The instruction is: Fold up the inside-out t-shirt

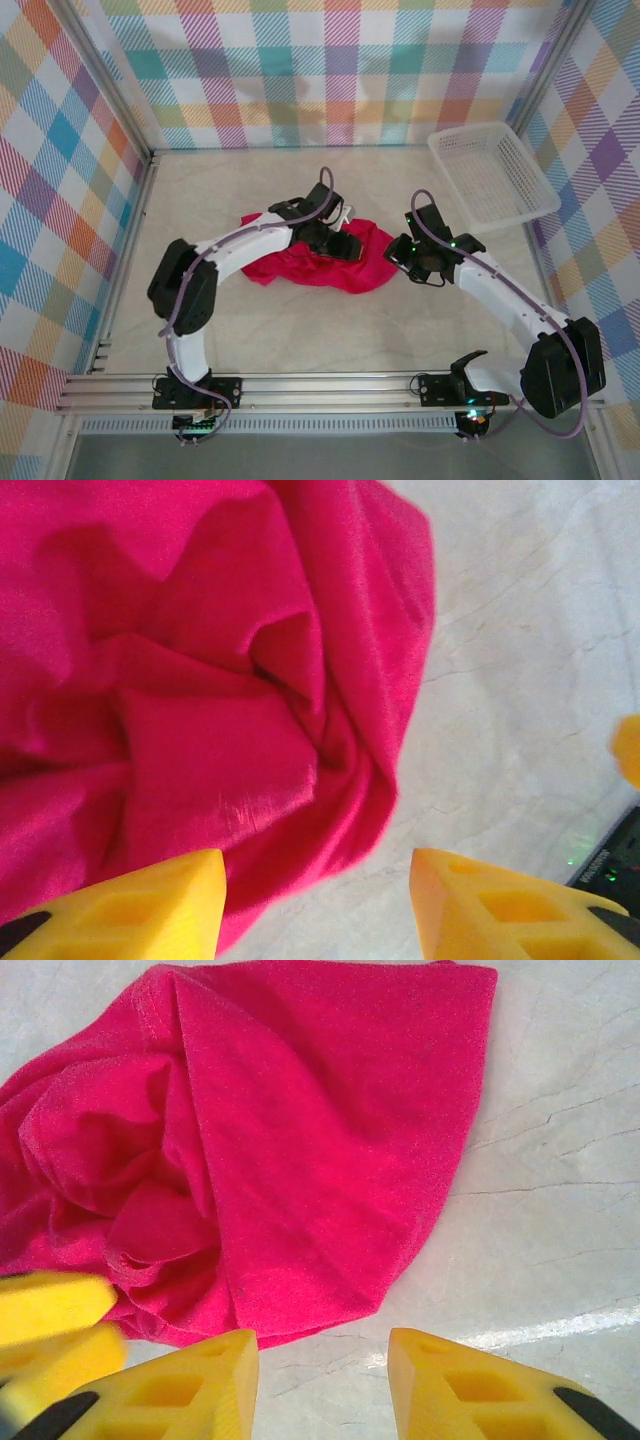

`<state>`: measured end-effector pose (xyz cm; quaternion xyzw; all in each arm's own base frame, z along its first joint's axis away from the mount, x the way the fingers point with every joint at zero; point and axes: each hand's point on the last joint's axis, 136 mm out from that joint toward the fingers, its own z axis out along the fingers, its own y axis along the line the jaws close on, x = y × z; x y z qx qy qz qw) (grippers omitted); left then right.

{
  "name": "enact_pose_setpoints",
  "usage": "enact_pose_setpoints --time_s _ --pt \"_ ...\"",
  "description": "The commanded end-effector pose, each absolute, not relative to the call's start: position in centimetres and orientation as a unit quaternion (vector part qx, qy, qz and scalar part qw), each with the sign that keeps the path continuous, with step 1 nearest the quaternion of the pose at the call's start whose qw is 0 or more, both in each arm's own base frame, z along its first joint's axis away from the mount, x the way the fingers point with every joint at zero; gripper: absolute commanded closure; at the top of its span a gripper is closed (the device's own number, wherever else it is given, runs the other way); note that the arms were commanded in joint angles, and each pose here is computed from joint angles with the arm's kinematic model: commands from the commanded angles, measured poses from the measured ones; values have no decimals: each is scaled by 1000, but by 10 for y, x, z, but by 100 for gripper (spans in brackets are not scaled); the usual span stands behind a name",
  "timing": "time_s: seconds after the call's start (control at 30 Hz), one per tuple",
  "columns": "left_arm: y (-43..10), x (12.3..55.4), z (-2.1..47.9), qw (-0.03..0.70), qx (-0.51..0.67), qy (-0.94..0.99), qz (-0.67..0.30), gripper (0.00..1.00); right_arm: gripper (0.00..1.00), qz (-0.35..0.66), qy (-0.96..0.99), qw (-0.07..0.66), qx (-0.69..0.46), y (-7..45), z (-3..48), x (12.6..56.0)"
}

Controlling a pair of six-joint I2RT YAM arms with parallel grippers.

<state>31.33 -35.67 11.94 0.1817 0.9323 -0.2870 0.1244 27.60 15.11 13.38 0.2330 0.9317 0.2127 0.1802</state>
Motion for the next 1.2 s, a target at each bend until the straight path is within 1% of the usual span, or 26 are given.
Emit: enact_pose_setpoints --time_s 0.0,0.03,0.07,0.1,0.17,0.2,0.37,0.5,0.57,0.67,0.87,0.9,0.93,1.03,1.07,1.1,1.17 --pt "-365 313 109 99 190 935 -283 53 59 224 929 177 236 153 141 276" --pt "-365 315 103 94 186 939 -275 59 58 225 929 177 234 154 143 279" --pt "-364 315 100 91 184 941 -268 68 58 227 930 176 231 157 143 281" --pt "-361 316 97 90 182 945 -258 80 58 229 931 174 226 160 146 285" --pt "-356 316 100 95 182 947 -248 97 57 236 931 172 217 168 150 294" --pt "-352 315 104 100 181 948 -244 100 57 240 932 167 215 173 151 300" --pt "-326 307 137 145 173 948 -224 100 59 273 927 151 208 201 151 326" --pt "-309 299 165 182 163 943 -224 100 60 278 932 136 188 229 148 347" --pt "-302 296 172 192 158 942 -224 100 60 262 939 124 185 235 140 353" --pt "-295 291 172 193 153 944 -220 100 58 220 950 104 198 230 117 358" --pt "-286 278 157 175 142 949 -219 100 57 196 955 88 205 230 88 365" --pt "-285 275 154 172 138 950 -221 100 58 195 955 87 205 231 85 367" --pt "-284 273 152 170 136 950 -223 100 62 195 955 85 205 232 83 368" --pt "-279 265 144 166 125 951 -230 100 90 194 956 85 201 234 85 373" --pt "-277 263 140 164 122 952 -228 100 96 194 957 89 196 235 92 375" --pt "-274 260 137 162 121 953 -226 100 100 195 957 95 192 235 101 376" --pt "-268 256 128 158 118 956 -219 100 100 205 955 110 185 236 123 379"
